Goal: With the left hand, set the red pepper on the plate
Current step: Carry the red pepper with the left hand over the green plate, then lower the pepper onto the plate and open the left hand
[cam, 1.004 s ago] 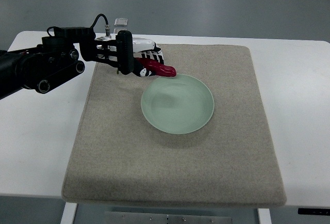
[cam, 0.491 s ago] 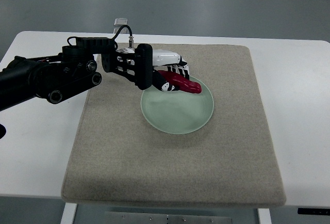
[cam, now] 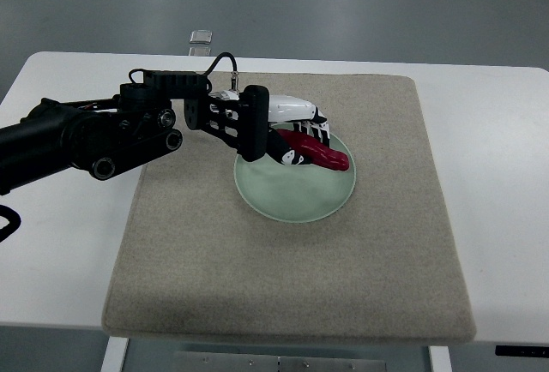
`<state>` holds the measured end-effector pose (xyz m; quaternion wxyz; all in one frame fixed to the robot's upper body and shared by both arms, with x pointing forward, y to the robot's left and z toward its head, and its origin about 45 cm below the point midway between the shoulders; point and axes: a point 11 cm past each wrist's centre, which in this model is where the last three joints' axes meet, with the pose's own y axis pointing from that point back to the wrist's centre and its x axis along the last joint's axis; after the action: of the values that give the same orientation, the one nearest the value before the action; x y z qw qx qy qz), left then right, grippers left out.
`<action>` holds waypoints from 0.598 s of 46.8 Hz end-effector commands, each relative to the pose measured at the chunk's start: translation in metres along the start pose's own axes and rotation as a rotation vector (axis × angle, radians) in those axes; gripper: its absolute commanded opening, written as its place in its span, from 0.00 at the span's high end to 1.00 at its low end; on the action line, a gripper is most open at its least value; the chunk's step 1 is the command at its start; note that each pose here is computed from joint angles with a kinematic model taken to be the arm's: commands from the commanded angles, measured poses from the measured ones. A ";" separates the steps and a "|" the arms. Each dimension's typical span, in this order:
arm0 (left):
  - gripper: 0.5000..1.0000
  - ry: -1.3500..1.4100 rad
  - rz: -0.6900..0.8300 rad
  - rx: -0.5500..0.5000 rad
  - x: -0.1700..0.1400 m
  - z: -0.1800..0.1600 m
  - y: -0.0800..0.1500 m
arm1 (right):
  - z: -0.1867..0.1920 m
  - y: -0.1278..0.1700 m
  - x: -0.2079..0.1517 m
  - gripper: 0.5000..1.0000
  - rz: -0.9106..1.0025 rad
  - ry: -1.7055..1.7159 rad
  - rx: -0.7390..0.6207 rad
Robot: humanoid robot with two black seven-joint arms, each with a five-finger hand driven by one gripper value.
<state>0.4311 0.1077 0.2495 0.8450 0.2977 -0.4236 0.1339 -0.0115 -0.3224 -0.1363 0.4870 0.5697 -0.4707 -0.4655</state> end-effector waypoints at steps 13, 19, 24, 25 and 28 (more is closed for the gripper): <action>0.60 0.004 0.000 0.003 -0.001 -0.001 0.000 | 0.000 0.000 0.000 0.14 0.000 0.000 0.000; 0.51 0.006 0.000 0.003 -0.002 -0.001 0.000 | 0.000 0.000 0.000 0.14 0.000 0.000 0.000; 0.47 0.006 0.000 0.005 -0.001 -0.002 0.000 | 0.000 0.000 0.000 0.14 0.000 0.000 0.000; 0.47 0.006 0.000 0.005 -0.001 -0.002 0.000 | 0.000 0.000 0.000 0.14 0.000 0.000 0.000; 0.47 0.007 0.001 0.004 -0.001 -0.002 0.000 | 0.000 0.000 0.000 0.14 0.000 0.000 0.000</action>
<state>0.4311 0.1083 0.2476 0.8457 0.2990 -0.4208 0.1354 -0.0115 -0.3224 -0.1363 0.4870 0.5697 -0.4707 -0.4655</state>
